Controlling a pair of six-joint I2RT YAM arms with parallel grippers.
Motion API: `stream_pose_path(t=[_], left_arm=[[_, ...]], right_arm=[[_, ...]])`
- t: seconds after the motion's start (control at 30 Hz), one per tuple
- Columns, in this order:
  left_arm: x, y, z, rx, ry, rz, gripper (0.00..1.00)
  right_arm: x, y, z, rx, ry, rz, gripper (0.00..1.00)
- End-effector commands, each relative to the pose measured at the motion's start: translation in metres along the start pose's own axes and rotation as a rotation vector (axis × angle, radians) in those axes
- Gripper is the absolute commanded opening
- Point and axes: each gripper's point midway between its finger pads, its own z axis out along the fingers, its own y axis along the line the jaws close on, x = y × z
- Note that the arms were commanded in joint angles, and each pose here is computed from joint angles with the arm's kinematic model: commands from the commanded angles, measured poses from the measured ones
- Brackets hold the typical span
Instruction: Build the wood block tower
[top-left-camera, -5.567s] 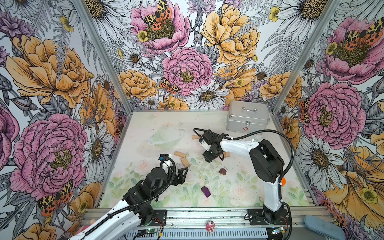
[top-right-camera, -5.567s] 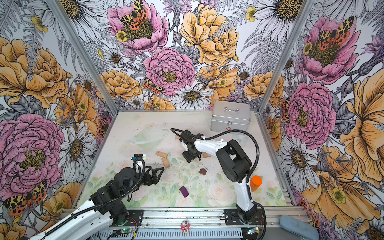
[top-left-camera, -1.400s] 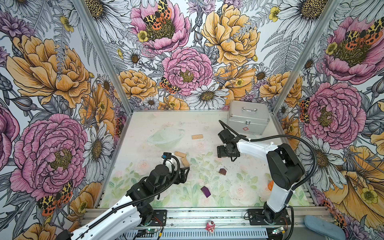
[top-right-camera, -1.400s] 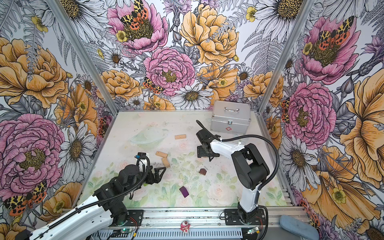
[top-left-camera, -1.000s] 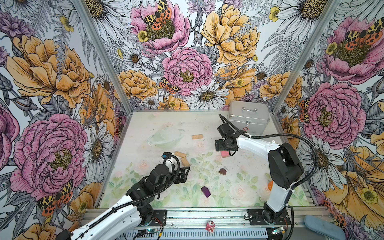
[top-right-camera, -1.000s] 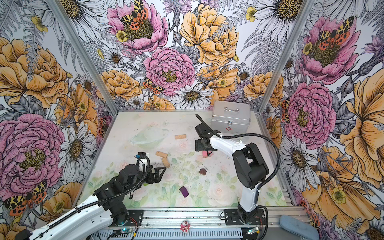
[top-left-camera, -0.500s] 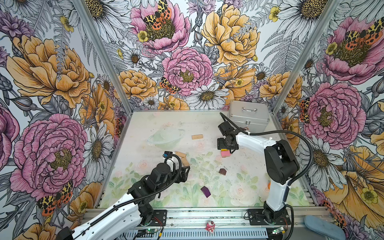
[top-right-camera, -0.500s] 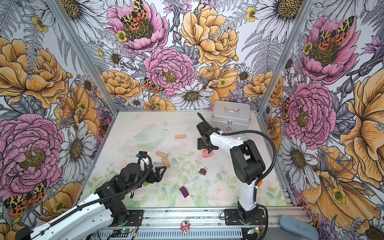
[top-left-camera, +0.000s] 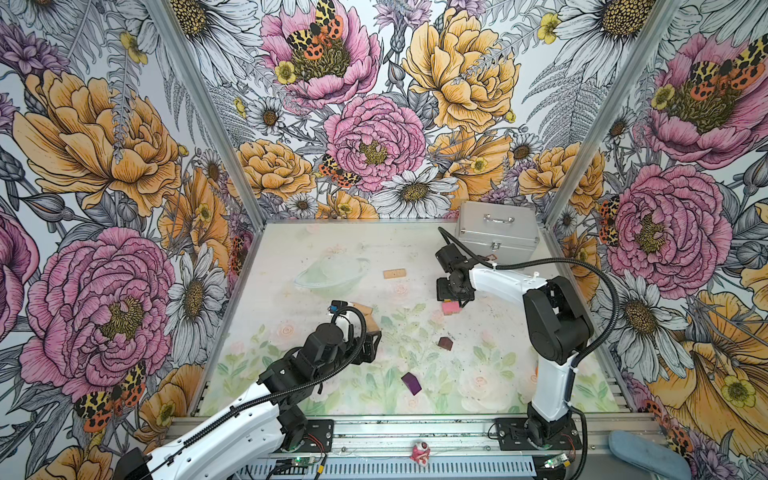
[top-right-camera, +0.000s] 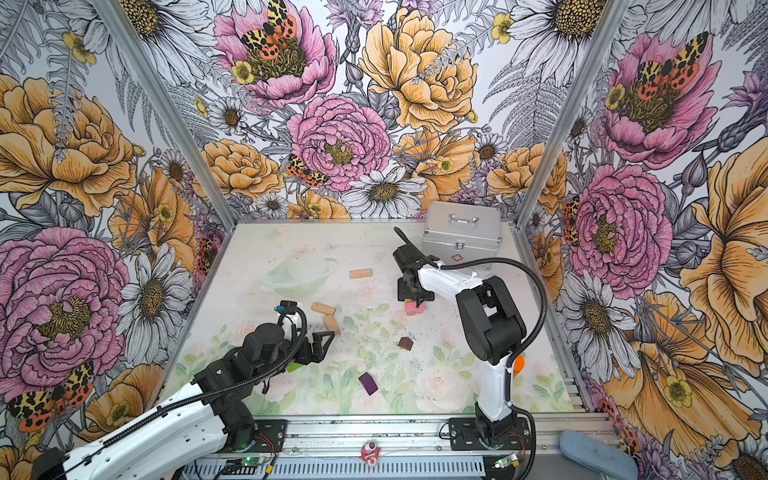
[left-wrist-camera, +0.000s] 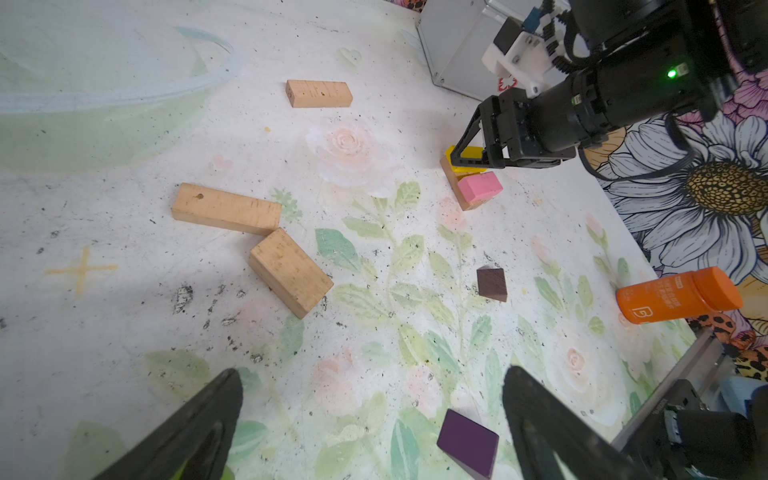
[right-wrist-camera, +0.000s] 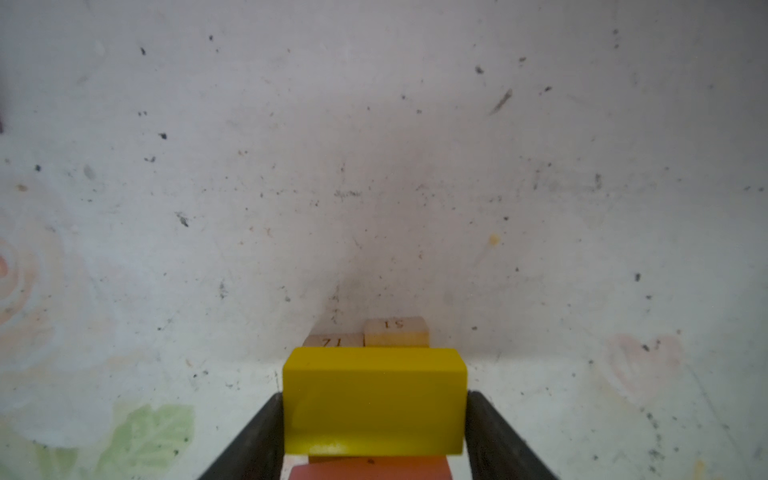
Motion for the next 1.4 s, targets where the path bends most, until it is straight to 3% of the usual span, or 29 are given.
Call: stream_pose_path(t=[0.0, 0.23, 0.7, 1.23, 1.37], left_arm=[[-0.016, -0.013, -0.005, 0.047, -0.039, 0.011, 0.99], [-0.009, -0.033, -0.002, 0.139, -0.008, 0.051, 0.99], [0.012, -0.083, -0.004, 0.327, 0.054, 0.17, 0.99], [0.017, -0.089, -0.003, 0.326, 0.066, 0.191, 0.99], [0.017, -0.089, -0.003, 0.326, 0.067, 0.191, 0.99]], right_arm=[[-0.008, 0.003, -0.002, -0.006, -0.014, 0.0, 0.63], [-0.007, 0.003, -0.002, -0.013, -0.011, -0.002, 0.54], [0.001, 0.003, -0.014, -0.038, -0.013, -0.004, 0.53], [0.0, 0.006, -0.023, -0.063, -0.025, -0.046, 0.55], [-0.001, 0.007, -0.025, -0.067, -0.03, -0.047, 0.61]])
